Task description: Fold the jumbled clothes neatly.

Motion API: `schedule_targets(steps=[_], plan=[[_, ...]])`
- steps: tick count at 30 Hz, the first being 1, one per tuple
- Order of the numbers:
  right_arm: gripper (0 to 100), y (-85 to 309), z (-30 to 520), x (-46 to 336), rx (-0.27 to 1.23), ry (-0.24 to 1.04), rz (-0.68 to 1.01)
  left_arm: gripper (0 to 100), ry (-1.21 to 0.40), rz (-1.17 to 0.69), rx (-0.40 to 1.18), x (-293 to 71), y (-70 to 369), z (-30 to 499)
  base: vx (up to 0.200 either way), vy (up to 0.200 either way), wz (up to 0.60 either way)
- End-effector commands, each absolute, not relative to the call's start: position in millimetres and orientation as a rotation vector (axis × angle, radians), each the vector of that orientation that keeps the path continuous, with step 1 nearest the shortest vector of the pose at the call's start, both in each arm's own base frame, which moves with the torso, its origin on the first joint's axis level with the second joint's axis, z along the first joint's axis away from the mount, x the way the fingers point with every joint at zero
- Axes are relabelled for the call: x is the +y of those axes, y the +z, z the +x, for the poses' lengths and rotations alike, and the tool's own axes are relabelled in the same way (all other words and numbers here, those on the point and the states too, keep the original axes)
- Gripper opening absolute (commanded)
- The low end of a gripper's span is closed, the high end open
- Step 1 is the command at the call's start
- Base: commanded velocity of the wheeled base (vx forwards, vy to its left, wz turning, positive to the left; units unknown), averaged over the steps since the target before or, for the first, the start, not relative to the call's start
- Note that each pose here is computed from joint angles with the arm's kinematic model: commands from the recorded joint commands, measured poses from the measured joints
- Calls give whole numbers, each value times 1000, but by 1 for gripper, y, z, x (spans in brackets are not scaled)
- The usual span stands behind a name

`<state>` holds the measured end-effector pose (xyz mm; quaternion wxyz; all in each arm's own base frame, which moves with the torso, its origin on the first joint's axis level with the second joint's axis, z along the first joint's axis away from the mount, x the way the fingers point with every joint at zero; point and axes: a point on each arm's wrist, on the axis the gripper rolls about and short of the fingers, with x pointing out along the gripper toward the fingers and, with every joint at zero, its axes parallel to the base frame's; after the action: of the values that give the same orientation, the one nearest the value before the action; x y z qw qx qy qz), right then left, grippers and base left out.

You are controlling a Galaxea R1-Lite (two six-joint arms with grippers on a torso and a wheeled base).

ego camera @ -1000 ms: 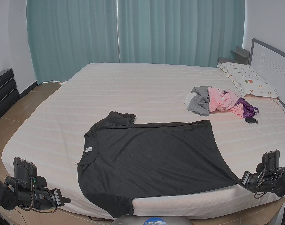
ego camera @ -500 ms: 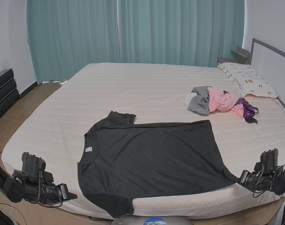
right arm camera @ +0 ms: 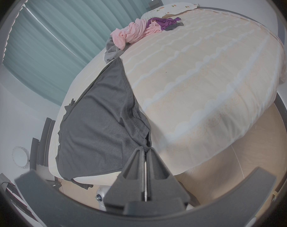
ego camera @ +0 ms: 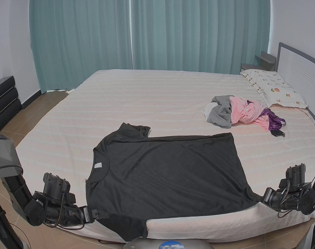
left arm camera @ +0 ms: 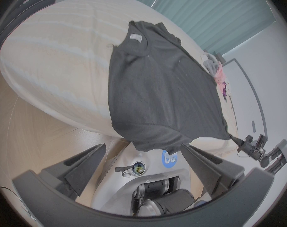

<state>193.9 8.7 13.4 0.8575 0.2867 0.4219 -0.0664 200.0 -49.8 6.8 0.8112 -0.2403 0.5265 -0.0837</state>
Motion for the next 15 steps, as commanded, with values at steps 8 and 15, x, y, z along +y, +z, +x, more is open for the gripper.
schedule_targets(steps=[8, 15], plan=[[0, 13, 194, 9, 890, -138, 602, 100, -226, -384, 1159, -51, -11, 206, 0, 0, 0], [0, 13, 195, 9, 889, -138, 602, 100, -241, -363, 1137, -52, -23, 213, 0, 0, 0]])
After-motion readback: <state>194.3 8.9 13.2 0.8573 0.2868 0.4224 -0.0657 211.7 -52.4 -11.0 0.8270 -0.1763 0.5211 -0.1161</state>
